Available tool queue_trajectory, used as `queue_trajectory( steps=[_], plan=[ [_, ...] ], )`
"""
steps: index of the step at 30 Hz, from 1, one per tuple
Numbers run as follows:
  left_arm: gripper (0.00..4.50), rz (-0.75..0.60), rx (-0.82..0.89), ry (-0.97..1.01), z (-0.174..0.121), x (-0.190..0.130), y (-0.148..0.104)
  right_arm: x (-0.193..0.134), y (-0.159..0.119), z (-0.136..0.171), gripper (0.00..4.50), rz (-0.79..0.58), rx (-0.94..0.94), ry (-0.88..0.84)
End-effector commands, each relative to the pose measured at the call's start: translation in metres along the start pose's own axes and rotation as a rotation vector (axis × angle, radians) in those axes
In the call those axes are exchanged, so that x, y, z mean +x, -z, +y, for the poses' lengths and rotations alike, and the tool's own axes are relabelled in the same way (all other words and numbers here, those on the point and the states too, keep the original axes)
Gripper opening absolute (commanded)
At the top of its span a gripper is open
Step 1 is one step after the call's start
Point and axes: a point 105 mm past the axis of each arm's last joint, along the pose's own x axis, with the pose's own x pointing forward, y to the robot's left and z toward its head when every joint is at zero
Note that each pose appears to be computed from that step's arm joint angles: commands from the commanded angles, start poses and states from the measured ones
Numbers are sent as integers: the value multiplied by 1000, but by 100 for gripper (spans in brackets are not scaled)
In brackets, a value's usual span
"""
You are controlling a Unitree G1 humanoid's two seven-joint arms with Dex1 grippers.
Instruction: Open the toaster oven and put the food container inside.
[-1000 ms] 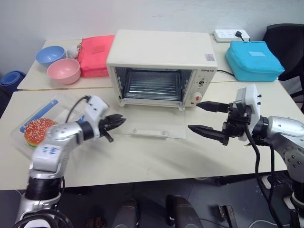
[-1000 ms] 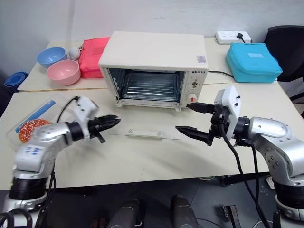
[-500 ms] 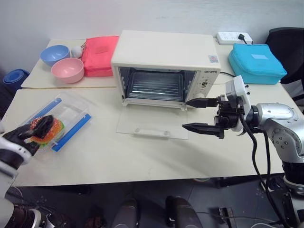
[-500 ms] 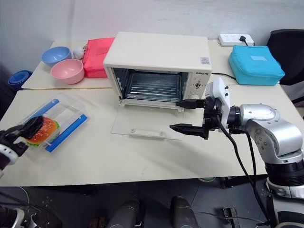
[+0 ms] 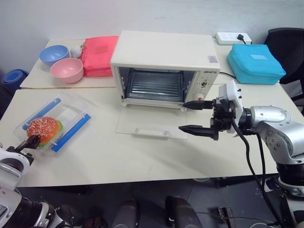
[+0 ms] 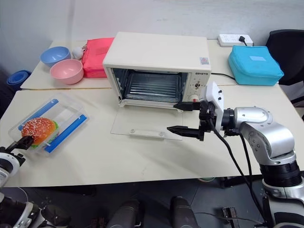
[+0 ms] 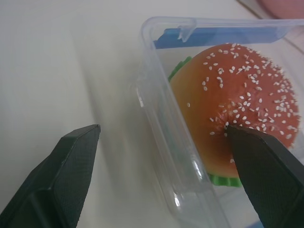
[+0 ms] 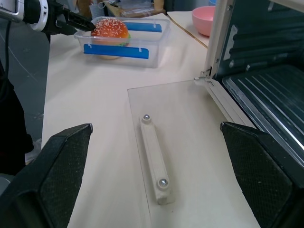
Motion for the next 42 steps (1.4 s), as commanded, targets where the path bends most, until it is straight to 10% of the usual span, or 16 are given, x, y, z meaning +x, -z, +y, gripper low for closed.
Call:
queue_trajectory(
  steps=[1, 14, 22, 42],
  plan=[
    [443, 6, 18, -119, 20, 5, -5, -8, -15, 0, 450, -44, -55, 46],
    [443, -122, 48, 156, -18, 7, -29, -10, -11, 3, 450, -50, -45, 77],
    [443, -98, 57, 36, 23, -9, -23, -5, -10, 4, 450, -54, -39, 41],
    [426, -31, 40, -63, 8, 38, -40, -3, -12, 1, 450, -64, -39, 63]
  ],
)
